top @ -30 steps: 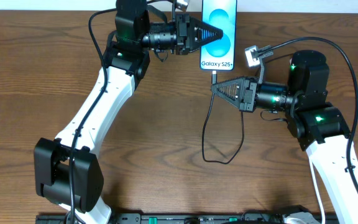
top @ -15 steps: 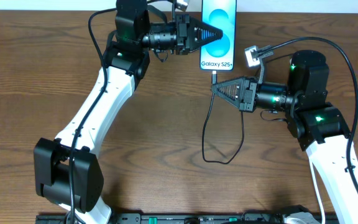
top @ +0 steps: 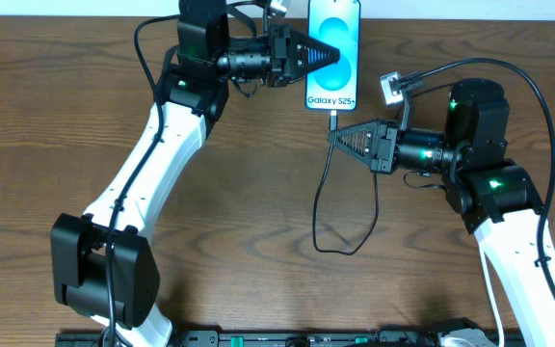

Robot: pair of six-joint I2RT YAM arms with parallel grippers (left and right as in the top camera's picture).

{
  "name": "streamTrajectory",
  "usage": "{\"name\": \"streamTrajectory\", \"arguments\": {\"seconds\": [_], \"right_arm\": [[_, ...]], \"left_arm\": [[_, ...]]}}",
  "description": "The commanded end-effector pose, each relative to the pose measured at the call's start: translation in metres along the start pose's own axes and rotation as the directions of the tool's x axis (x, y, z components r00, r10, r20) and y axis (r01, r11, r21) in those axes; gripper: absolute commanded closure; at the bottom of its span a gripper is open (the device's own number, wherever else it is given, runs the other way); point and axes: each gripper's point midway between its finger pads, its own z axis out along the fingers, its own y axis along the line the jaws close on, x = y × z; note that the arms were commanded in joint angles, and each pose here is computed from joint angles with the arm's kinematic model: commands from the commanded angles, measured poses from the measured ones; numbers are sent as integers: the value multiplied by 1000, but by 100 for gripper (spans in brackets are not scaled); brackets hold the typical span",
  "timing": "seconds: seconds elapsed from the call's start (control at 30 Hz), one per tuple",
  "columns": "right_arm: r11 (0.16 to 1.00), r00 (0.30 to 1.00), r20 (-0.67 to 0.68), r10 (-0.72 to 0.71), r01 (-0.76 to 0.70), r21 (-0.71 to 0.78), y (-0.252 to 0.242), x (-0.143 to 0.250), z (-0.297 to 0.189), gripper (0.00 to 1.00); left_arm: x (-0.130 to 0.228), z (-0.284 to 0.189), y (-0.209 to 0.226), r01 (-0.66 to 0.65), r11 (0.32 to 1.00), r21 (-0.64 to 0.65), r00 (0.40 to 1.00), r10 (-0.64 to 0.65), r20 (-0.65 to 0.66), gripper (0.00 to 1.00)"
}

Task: Plug charger to phone and switch on socket
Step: 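Push the USB-C plug upward into the phone's bottom port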

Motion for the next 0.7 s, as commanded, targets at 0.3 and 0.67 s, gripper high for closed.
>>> {"name": "streamTrajectory", "arguments": {"seconds": [0.3,0.67], "right_arm": [[1000,1000,-17,-15,14,-8,6,5,4,99],[999,1000,5,-11,11,31,-1,2,4,99]], "left_arm": [[-4,-2,-8,-24,1000,8,1000,24,10,93],[-2,-3,-9,-5,1000,14,1000,5,-3,93]]}}
